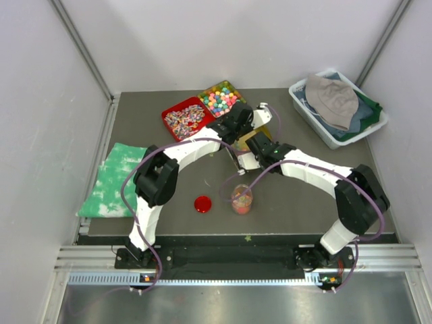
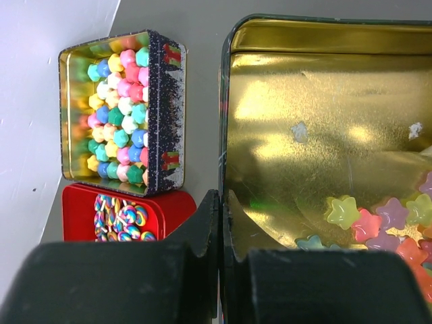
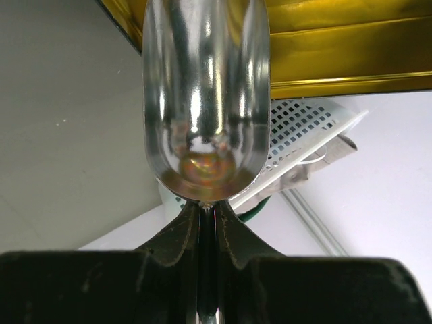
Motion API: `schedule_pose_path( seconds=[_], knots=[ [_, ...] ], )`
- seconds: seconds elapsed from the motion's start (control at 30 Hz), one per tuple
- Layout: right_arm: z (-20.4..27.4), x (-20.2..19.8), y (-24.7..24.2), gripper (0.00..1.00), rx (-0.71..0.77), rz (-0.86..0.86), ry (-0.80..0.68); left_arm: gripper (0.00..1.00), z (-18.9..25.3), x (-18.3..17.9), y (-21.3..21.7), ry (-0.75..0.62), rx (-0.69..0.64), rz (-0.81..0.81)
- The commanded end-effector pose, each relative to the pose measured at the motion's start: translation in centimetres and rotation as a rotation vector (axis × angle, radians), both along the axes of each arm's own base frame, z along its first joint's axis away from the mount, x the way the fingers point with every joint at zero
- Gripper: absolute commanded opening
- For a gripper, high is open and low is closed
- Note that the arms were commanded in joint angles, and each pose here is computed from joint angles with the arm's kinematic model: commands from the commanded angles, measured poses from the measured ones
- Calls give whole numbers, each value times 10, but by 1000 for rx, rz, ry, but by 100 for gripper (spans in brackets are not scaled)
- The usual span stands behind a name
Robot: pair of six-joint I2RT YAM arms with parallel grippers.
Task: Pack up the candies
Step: Scoop the fake candies from the storage box.
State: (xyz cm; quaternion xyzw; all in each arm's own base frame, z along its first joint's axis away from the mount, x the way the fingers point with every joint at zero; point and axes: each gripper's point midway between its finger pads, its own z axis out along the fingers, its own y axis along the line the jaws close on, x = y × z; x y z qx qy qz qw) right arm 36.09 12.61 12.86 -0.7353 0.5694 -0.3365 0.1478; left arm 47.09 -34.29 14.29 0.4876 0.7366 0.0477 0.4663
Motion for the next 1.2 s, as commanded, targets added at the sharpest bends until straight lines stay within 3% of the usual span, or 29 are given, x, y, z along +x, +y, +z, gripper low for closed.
schedule_pose_path(
  seconds=[0.0,0.13,0.47,1.17],
  knots=[
    [-37,-9,10,0,76,5,99,0,52,14,-26,-102,-157,-9],
    [-38,-4,20,0,128,25,72,0,49,15,-28,-98,-156,-8],
    [-34,-4,32,0,96,213,88,0,47,16,-28,-102,-138,-13],
    [-37,2,41,0,167,232,185,0,21,18,-33,-61,-101,-39]
  ],
)
